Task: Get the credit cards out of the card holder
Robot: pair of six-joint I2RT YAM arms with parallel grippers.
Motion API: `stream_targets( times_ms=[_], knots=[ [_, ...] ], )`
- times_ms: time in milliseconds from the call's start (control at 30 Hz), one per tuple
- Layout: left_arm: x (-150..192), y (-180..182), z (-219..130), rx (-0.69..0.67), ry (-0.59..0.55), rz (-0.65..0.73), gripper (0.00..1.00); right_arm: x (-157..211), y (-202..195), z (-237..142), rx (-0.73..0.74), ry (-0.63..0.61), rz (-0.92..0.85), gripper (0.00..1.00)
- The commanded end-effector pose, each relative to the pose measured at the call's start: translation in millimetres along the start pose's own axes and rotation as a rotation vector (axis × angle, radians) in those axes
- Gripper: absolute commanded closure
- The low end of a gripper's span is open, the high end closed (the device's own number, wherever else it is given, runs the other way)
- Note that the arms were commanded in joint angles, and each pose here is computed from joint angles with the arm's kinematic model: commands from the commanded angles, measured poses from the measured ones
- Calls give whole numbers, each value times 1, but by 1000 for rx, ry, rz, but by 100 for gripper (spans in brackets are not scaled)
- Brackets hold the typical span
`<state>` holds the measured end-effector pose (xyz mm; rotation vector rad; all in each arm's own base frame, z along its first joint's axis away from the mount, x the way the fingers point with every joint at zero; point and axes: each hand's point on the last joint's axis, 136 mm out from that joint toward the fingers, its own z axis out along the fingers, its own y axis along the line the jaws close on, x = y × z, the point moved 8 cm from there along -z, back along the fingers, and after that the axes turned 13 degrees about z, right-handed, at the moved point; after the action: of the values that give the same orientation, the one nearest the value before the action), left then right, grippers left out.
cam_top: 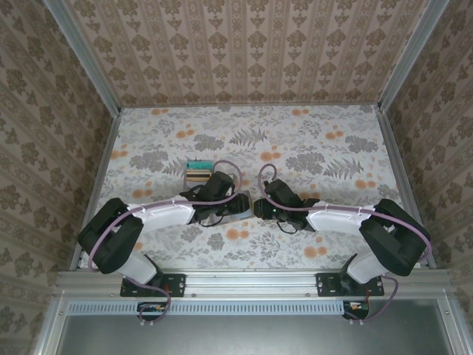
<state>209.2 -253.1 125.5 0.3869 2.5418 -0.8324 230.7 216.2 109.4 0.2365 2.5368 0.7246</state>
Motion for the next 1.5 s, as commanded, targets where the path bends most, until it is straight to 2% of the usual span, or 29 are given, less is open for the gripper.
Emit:
stream_targets(
  times_ms=[0, 167, 300, 367, 533, 667, 1033, 1467],
  knots=[
    [-2, 13, -20, -44, -35, -5, 65, -2, 12, -3, -38, 11, -15, 67],
    [15, 48, -44, -113, -53, -74, 74, -1, 36, 1, -91, 42, -51, 68],
    [31, 70, -55, -152, -49, -122, 93, 2, 55, 13, -134, 82, -72, 73],
    [36, 76, -56, -154, -48, -136, 98, 4, 63, 19, -142, 104, -82, 76],
    [40, 80, -52, -135, -39, -143, 99, 9, 79, 36, -161, 153, -93, 83],
    [39, 79, -47, -114, -38, -143, 99, 13, 83, 47, -158, 187, -93, 85],
    [50, 86, -41, -174, 14, -159, 99, 19, 79, 67, -103, 233, -85, 85],
    [62, 92, -38, -259, 63, -161, 100, 24, 69, 74, -36, 249, -86, 81]
  ],
)
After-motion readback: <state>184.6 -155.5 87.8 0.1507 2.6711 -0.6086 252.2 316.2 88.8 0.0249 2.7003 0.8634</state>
